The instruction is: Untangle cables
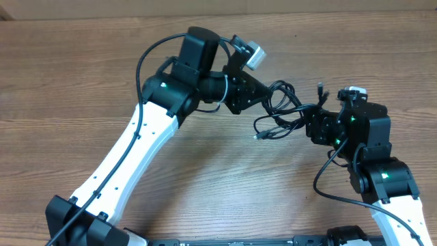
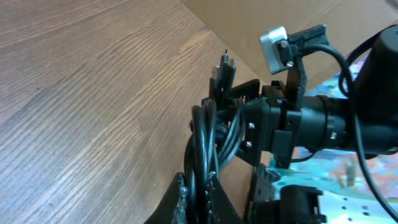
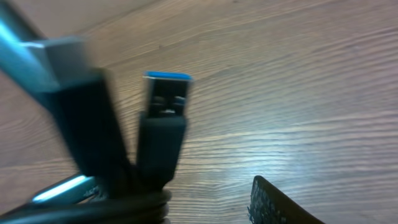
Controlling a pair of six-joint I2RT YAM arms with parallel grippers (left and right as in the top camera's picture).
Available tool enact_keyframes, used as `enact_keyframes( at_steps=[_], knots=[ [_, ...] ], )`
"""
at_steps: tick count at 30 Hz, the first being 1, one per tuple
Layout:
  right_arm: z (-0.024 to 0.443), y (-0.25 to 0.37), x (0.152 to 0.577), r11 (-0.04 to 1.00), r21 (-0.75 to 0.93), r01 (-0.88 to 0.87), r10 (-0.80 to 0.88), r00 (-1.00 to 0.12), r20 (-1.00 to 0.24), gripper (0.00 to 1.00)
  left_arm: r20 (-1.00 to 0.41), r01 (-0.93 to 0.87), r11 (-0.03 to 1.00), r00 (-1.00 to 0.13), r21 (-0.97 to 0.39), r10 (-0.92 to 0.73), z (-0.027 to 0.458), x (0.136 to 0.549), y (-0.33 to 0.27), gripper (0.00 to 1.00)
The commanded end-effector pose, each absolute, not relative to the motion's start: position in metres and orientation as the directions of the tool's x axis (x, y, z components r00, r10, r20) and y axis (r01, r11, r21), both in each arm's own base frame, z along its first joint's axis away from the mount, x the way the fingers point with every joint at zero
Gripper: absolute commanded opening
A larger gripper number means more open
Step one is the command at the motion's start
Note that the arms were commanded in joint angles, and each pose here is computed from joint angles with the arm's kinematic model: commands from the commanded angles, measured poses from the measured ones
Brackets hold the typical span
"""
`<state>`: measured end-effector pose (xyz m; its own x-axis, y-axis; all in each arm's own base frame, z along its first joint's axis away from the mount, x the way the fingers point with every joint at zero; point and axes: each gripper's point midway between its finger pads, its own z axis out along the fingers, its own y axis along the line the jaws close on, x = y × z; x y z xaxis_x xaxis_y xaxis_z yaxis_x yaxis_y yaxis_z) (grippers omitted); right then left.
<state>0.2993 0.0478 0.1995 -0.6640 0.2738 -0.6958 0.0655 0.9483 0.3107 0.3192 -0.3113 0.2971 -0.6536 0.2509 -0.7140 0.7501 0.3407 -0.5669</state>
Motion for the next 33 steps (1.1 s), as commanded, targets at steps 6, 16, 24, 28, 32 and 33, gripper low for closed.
enact_keyframes(
  at_steps=[6, 16, 24, 28, 32, 33],
  knots=[
    [0.18, 0.004, 0.286, 0.937, 0.18, 0.298, 0.339, -0.664, -0.666, 0.57, -0.745, 0.752, 0.313, -0.645, -0.58, 0.17, 0.33, 0.332, -0.283, 0.04],
    [0.162, -0.015, 0.261, 0.877, 0.133, 0.462, 0.443, -0.669, -0.597, 0.58, -0.681, 0.659, 0.436, -0.721, -0.613, 0.132, 0.312, 0.35, -0.248, 0.04],
    [0.163, -0.015, 0.26, 0.855, 0.162, 0.493, 0.484, -0.645, -0.591, 0.59, -0.662, 0.624, 0.474, -0.742, -0.621, 0.111, 0.307, 0.357, -0.231, 0.04],
    [0.167, -0.015, 0.259, 0.854, 0.173, 0.49, 0.486, -0.635, -0.601, 0.59, -0.631, 0.576, 0.537, -0.769, -0.616, 0.101, 0.296, 0.362, -0.22, 0.04],
    [0.173, -0.015, 0.258, 0.823, 0.224, 0.521, 0.538, -0.59, -0.602, 0.64, -0.617, 0.561, 0.556, -0.78, -0.613, 0.107, 0.291, 0.36, -0.217, 0.04],
    [0.175, -0.014, 0.258, 0.815, 0.246, 0.525, 0.554, -0.578, -0.599, 0.66, -0.613, 0.559, 0.556, -0.782, -0.615, 0.108, 0.29, 0.36, -0.217, 0.04]
  ],
)
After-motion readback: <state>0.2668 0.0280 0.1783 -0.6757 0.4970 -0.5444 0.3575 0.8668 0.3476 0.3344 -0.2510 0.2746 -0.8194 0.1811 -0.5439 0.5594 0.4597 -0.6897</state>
